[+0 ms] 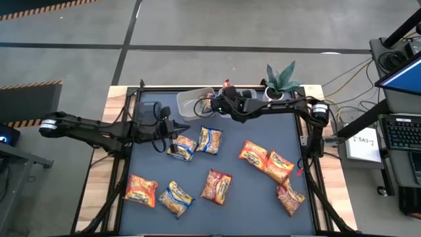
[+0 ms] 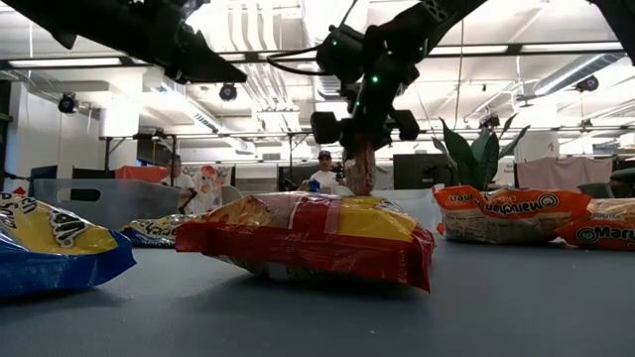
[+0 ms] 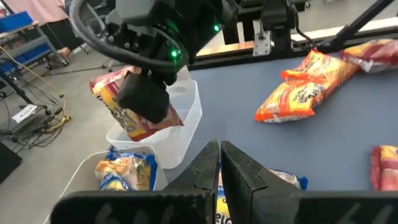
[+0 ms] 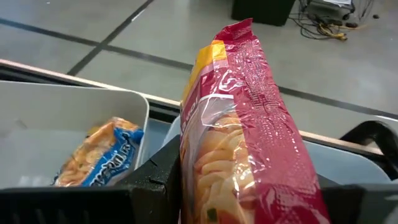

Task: Sort Maruchan noodles
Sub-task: Put the red noodle pack into the transparent bin

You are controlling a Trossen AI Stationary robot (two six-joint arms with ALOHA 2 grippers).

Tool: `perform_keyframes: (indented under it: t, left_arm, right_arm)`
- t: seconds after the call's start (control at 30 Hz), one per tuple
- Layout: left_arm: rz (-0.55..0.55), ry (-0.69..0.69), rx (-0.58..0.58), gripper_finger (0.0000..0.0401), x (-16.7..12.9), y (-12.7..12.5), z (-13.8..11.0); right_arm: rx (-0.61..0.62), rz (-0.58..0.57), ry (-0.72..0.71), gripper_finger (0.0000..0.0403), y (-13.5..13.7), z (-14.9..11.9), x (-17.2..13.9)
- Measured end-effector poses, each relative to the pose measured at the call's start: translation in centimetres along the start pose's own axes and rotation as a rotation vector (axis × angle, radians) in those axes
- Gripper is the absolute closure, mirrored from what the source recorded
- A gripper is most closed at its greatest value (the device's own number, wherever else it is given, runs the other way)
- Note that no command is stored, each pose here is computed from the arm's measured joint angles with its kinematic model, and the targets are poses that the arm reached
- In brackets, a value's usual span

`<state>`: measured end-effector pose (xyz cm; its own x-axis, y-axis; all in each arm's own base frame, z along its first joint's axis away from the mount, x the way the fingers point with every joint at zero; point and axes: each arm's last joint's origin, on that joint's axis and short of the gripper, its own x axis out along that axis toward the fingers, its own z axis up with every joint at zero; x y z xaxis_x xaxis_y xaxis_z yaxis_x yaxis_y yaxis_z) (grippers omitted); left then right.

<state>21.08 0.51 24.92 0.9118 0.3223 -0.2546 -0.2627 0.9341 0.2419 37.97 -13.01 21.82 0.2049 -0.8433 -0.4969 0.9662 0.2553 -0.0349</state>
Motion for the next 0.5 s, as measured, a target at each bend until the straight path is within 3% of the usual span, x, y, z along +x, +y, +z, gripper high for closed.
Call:
perform_keyframes:
  t: [0.5]
  left_arm:
    - [-0.002, 0.012, -0.03, 0.0401, 0.3, -0.1, -0.2]
  right_arm:
    - [0.057, -0.044, -0.006, 0.0276, 0.8, -1.9, 1.7]
